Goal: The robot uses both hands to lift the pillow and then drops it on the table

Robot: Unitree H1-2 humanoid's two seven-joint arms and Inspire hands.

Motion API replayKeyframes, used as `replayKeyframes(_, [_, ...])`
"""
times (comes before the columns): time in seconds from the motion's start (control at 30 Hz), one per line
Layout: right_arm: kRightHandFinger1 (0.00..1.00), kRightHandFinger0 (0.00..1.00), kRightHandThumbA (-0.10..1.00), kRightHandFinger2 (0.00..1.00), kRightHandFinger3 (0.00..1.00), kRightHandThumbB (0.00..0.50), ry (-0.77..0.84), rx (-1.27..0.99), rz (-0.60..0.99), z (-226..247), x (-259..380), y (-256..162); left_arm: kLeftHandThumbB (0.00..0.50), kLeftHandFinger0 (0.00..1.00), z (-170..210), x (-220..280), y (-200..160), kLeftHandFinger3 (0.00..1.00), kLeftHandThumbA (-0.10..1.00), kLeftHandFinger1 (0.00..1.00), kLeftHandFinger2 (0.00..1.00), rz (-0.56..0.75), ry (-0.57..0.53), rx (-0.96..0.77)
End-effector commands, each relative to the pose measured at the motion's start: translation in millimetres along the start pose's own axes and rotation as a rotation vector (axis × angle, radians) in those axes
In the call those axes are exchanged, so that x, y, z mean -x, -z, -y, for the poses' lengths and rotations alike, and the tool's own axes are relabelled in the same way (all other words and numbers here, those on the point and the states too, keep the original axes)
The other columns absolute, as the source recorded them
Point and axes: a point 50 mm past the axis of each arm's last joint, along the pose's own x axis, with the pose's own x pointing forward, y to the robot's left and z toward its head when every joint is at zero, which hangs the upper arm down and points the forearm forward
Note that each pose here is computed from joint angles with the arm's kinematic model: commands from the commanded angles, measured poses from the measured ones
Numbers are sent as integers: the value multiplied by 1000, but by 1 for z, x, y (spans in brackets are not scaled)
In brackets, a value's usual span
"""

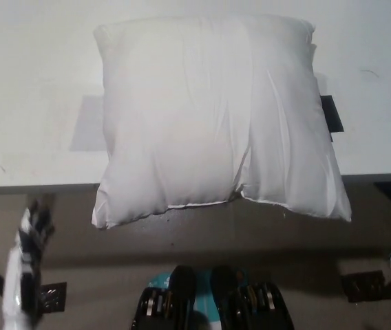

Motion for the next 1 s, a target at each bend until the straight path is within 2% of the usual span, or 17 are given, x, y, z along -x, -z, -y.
replayKeyframes(0.0, [1000,1000,1000,1000,1000,304,48,12,148,-16,18,-7,161,1000,16,-3,-25,1000,1000,1000,1000,154,19,-13])
replayKeyframes(0.03, [1000,1000,1000,1000,1000,285,19,15,142,-20,22,-1,129,1000,19,-2,-26,1000,1000,1000,1000,160,2,-12])
replayKeyframes(0.07, [1000,1000,1000,1000,1000,325,4,8,129,-23,24,1,130,1000,19,2,-27,1000,1000,1000,1000,162,-1,-7])
replayKeyframes(0.2, [1000,1000,1000,1000,1000,321,19,-20,133,-25,28,1,134,1000,16,12,-25,1000,1000,1000,1000,156,11,-9])
replayKeyframes(0.3, [1000,1000,1000,1000,1000,289,47,-51,138,-27,27,10,102,1000,15,14,-19,1000,1000,1000,1000,118,27,6])
replayKeyframes(0.33, [1000,1000,1000,1000,1000,273,58,-47,137,-25,23,14,134,1000,15,10,-18,1000,1000,1000,1000,105,22,9])
replayKeyframes(0.43, [1000,1000,1000,1000,1000,235,75,-5,164,-22,18,20,146,1000,12,8,-16,1000,1000,1000,1000,97,19,6])
replayKeyframes(0.5, [1000,1000,1000,1000,1000,218,84,7,150,-16,17,26,108,1000,10,7,-14,1000,1000,1000,1000,94,10,9])
replayKeyframes(0.53, [1000,1000,1000,1000,1000,231,89,34,135,-12,20,27,96,1000,10,9,-13,1000,1000,1000,1000,96,8,-2])
replayKeyframes(0.57, [1000,1000,1000,1000,1000,225,92,34,131,-11,22,26,107,1000,10,9,-12,1000,1000,1000,1000,95,6,-3])
replayKeyframes(0.6, [1000,1000,1000,1000,1000,231,91,37,132,-11,23,26,149,1000,10,6,-9,1000,1000,1000,1000,90,3,-12])
replayKeyframes(0.7, [1000,1000,1000,1000,1000,229,85,54,133,-11,25,26,157,1000,11,3,-6,1000,1000,1000,1000,88,3,-26])
replayKeyframes(0.73, [1000,1000,1000,1000,1000,267,80,59,132,-13,26,26,155,1000,11,1,-5,1000,1000,1000,1000,85,2,-25])
replayKeyframes(0.83, [1000,1000,1000,1000,1000,309,71,66,128,-15,27,25,132,1000,12,-1,-4,1000,1000,1000,1000,90,2,-35])
replayKeyframes(0.87, [1000,1000,1000,1000,1000,311,71,65,129,-17,27,25,131,1000,11,-1,-5,1000,1000,1000,1000,91,3,-36])
replayKeyframes(0.93, [1000,1000,1000,1000,1000,294,73,69,140,-17,27,24,185,1000,10,-3,-5,1000,1000,1000,1000,93,6,-38])
replayKeyframes(0.97, [1000,1000,1000,1000,1000,292,74,72,134,-18,28,23,160,1000,10,-3,-5,1000,1000,1000,1000,97,6,-43])
